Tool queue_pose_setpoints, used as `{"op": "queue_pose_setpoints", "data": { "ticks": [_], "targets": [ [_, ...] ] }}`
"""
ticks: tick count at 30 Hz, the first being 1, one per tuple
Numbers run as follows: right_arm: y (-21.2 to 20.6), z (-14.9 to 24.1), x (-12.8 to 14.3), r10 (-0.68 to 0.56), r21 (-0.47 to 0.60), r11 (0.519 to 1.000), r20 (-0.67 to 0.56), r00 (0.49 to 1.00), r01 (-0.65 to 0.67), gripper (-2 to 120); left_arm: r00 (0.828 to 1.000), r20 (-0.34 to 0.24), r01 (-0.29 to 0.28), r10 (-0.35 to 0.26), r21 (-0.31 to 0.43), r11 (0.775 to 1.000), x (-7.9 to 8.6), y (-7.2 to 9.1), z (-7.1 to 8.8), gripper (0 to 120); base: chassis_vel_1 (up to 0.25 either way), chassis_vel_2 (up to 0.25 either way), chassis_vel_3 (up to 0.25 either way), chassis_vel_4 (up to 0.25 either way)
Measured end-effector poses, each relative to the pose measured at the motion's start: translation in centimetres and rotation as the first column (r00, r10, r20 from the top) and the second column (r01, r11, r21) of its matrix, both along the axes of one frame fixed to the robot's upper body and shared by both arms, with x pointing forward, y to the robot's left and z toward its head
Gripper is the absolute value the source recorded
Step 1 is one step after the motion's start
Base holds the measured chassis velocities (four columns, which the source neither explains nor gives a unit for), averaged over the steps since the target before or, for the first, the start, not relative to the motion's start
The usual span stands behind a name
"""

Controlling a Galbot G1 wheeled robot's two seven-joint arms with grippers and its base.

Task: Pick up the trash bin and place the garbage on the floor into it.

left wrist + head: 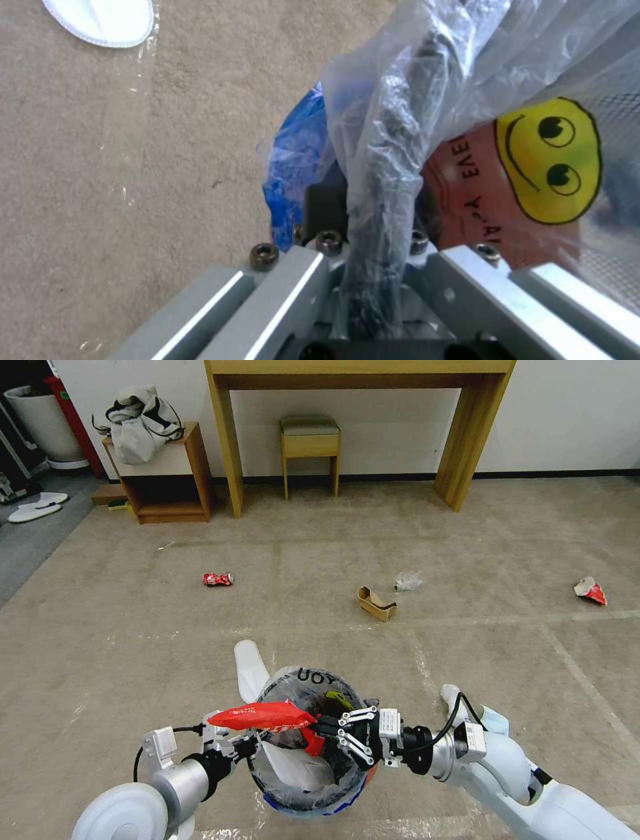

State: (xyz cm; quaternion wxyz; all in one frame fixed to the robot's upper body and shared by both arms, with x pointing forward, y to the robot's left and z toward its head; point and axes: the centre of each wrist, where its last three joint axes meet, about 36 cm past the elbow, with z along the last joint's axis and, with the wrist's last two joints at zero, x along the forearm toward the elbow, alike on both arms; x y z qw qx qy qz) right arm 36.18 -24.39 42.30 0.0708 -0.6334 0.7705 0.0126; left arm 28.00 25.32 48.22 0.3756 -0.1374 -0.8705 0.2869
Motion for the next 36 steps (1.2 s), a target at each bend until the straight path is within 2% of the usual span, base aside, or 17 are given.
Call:
{"op": "queue_pose_setpoints", "data": {
  "ticks": [7, 8, 9, 12, 15, 20, 22, 23, 24, 25, 29, 31, 36],
  "targets": [
    [-0.3, -0.5, 0.3, -0.022, -0.005, 1.0, 0.008, 1.0, 0.022, 0, 1.0, -0.002, -0.004, 0.004, -0.005, 1.0, 0.1, -0.3, -0.3, 0, 0.0, 0.0, 0.0, 0.0],
    [-0.4, -0.7, 0.2, -0.025, -0.007, 1.0, 0.009, 1.0, 0.025, 7, 1.0, -0.004, -0.005, 0.005, -0.004, 1.0, 0.0, -0.3, -0.4, 0, 0.0, 0.0, 0.0, 0.0],
    [-0.4, -0.7, 0.2, -0.025, -0.007, 1.0, 0.009, 1.0, 0.025, 7, 1.0, -0.004, -0.005, 0.005, -0.004, 1.0, 0.0, -0.3, -0.4, 0, 0.0, 0.0, 0.0, 0.0],
    [-0.4, -0.7, 0.1, -0.026, -0.007, 1.0, 0.01, 1.0, 0.026, 23, 1.0, -0.006, -0.006, 0.006, 0.001, 1.0, 0.0, -0.2, -0.4, 0, 0.0, 0.0, 0.0, 0.0],
    [-0.4, -0.6, 0.0, -0.022, -0.006, 1.0, 0.011, 1.0, 0.022, 29, 1.0, -0.004, -0.008, 0.008, 0.001, 1.0, 0.0, -0.2, -0.4, 0, 0.0, 0.0, 0.0, 0.0],
    [-0.4, -0.4, -0.4, -0.004, -0.011, 1.0, 0.008, 1.0, 0.004, 51, 1.0, -0.003, -0.021, 0.021, 0.001, 1.0, 0.0, -0.3, -0.7, 0, 0.0, 0.0, 0.0, 0.0],
    [-0.4, -0.4, -0.4, 0.0, -0.013, 1.0, 0.007, 1.0, 0.0, 55, 1.0, -0.004, -0.022, 0.022, 0.001, 1.0, 0.0, -0.3, -0.7, 0, 0.0, 0.0, 0.0, 0.0],
    [-0.4, -0.4, -0.4, 0.005, -0.015, 1.0, 0.008, 1.0, -0.005, 64, 1.0, -0.005, -0.024, 0.024, 0.001, 1.0, 0.0, -0.4, -0.9, 0, 0.0, 0.0, 0.0, 0.0],
    [-0.4, -0.4, -0.4, 0.005, -0.015, 1.0, 0.008, 1.0, -0.005, 64, 1.0, -0.005, -0.024, 0.024, 0.001, 1.0, 0.0, -0.4, -0.9, 0, 0.0, 0.0, 0.0, 0.0],
    [-0.4, -0.3, -0.5, 0.008, -0.015, 1.0, 0.006, 1.0, -0.008, 70, 1.0, -0.004, -0.025, 0.025, 0.001, 1.0, 0.1, -0.4, -0.9, 0, 0.0, 0.0, 0.0, 0.0],
    [-0.4, -0.3, -0.4, 0.01, -0.014, 1.0, 0.007, 1.0, -0.01, 79, 1.0, -0.001, -0.026, 0.026, 0.0, 1.0, 0.2, -0.3, -0.9, 0, 0.0, 0.0, 0.0, 0.0],
    [-0.4, -0.2, -0.4, 0.013, -0.014, 1.0, 0.007, 1.0, -0.013, 92, 1.0, -0.001, -0.029, 0.029, 0.002, 1.0, 0.4, -0.3, -1.0, 0, 0.0, 0.0, 0.0, 0.0],
    [-0.4, -0.3, -0.4, 0.021, -0.018, 1.0, 0.006, 1.0, -0.021, 99, 1.0, -0.001, -0.031, 0.031, 0.004, 1.0, 0.6, -0.2, -1.1, 0, 0.0, 0.0, 0.0, 0.0]
  ]
}}
